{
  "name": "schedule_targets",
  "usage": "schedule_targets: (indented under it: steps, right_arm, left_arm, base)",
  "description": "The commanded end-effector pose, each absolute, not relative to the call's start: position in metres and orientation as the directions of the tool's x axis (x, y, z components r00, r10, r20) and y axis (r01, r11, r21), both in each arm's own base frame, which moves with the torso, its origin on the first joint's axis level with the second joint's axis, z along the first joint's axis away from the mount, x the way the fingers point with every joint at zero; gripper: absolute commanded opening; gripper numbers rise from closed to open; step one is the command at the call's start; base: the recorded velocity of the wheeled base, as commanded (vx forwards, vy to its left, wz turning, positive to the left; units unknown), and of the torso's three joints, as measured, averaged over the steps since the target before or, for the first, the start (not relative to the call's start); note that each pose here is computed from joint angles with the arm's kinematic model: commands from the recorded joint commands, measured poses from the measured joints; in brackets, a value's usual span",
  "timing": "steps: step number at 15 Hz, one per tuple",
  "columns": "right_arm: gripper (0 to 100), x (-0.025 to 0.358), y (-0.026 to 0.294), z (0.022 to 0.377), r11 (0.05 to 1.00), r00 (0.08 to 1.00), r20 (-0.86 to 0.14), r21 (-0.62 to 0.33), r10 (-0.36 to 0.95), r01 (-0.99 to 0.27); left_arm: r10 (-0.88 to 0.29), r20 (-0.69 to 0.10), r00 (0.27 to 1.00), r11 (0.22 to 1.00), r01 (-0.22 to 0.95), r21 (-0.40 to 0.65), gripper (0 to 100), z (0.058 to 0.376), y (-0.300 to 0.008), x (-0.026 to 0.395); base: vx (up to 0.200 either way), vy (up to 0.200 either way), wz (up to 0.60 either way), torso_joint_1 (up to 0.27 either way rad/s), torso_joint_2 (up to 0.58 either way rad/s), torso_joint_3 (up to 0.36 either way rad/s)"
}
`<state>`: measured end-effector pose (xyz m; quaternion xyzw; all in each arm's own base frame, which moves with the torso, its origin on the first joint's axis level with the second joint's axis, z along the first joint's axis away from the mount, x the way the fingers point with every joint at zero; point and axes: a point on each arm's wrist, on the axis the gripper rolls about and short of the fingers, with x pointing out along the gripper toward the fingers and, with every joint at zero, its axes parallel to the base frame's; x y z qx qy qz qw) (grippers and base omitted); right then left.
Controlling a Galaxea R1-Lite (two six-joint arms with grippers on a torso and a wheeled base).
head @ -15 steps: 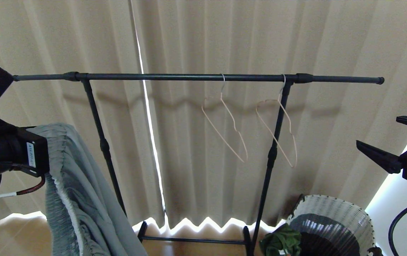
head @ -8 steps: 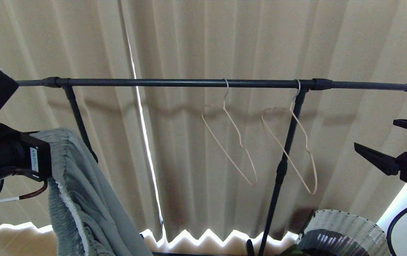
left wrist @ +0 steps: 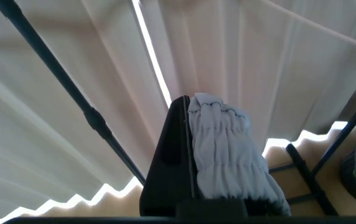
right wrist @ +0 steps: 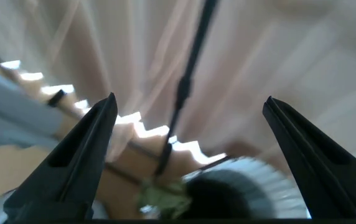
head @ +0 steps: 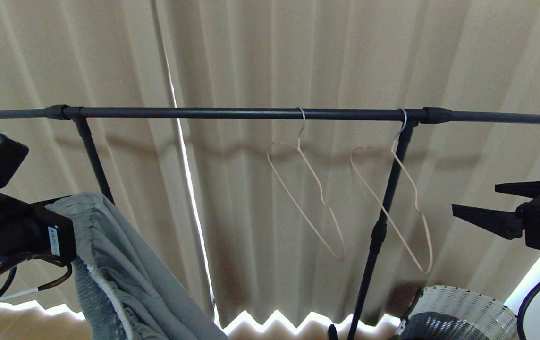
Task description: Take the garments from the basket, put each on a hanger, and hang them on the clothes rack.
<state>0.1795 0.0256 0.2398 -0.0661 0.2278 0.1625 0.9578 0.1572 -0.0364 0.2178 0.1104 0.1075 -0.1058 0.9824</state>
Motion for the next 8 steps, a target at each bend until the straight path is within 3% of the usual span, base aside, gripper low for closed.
schedule_targets:
  steps: [1, 3, 5, 8]
  right_arm:
    - [100, 0.189, 0.041, 0.249, 0.929, 0.828, -0.474, -0.051, 0.300, -0.366]
    - [100, 0.211, 0.064, 0.238, 0.948, 0.819, -0.533, -0.090, 0.213, -0.305]
    - [100, 0.230, 0.084, 0.229, 0.963, 0.802, -0.570, -0.065, 0.181, -0.263]
    - [100, 0.262, 0.096, 0.213, 0.975, 0.783, -0.612, -0.082, 0.113, -0.205]
  left_arm:
    - [-0.180, -0.247, 0.952, 0.953, 0.231, 0.195, 0, 0.213, -0.035, 0.155]
    - [-0.182, -0.241, 0.953, 0.953, 0.232, 0.196, 0, 0.214, -0.035, 0.154]
    - [-0.184, -0.234, 0.955, 0.953, 0.232, 0.195, 0, 0.215, -0.035, 0.152]
    - [-0.185, -0.247, 0.951, 0.952, 0.236, 0.195, 0, 0.211, -0.035, 0.151]
  base:
    - [0.000, 0.000, 0.00, 0.000, 0.00, 0.000]
    - [0.000, 0.000, 0.00, 0.000, 0.00, 0.000]
    - [0.000, 0.000, 0.00, 0.000, 0.00, 0.000]
    - [0.000, 0.000, 0.00, 0.000, 0.00, 0.000]
